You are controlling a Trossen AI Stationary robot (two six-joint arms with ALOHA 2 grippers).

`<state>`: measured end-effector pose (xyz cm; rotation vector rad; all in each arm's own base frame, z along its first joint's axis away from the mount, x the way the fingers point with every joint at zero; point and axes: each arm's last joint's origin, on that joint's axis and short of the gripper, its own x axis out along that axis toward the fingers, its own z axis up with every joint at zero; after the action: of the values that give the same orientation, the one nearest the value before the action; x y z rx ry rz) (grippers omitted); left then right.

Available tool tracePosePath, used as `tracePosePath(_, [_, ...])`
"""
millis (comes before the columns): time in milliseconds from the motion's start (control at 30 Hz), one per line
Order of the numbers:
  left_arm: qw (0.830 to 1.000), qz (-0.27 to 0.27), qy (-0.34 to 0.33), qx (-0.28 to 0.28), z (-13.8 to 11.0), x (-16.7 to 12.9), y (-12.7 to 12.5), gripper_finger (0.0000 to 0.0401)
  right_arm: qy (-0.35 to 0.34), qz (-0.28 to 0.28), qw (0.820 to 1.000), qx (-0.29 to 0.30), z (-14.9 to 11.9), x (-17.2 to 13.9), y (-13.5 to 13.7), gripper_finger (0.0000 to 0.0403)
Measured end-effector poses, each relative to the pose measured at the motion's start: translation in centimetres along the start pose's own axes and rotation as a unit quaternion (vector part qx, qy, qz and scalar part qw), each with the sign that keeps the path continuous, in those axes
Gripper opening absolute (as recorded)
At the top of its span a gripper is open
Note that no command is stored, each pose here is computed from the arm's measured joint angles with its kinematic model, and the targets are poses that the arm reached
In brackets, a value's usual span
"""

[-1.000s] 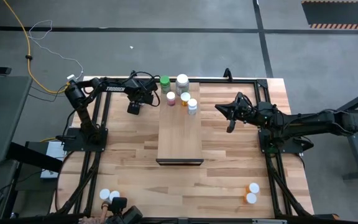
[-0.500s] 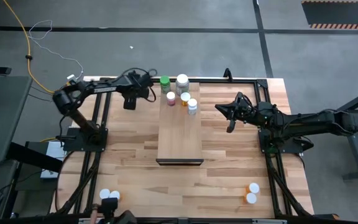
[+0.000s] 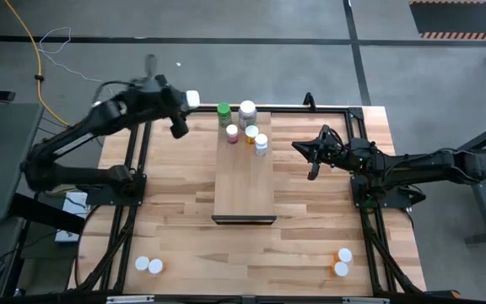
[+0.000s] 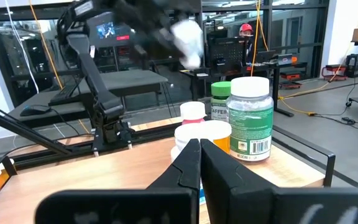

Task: Pick and place medicine bottles onto shelf by color
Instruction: Put the pill bottle on the shelf

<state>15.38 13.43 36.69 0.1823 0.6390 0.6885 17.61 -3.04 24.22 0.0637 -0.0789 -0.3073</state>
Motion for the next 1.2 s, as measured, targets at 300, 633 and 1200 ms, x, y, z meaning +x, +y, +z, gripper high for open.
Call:
tracePosePath(300, [0.937,-0.221,-0.242,-0.121,-1.0,-4.4,-3.3,0.0223,-0.005,0.007,1.0,0.005,0.1,0.0,0.0,0.0])
tracePosePath(633, [0.855,-0.315,-0.362,-0.195,-6.8,-1.2,-9.2,0.0223,-0.038,0.076,0.996,0.031,0.2,1.6,0.8,0.0061])
tracePosePath(1200, [0.899,-0.191,-0.34,-0.201,-7.4,-1.2,-13.8,0.0223,0.091,0.147,0.981,-0.085,1.0,14.4,8.0,0.0311])
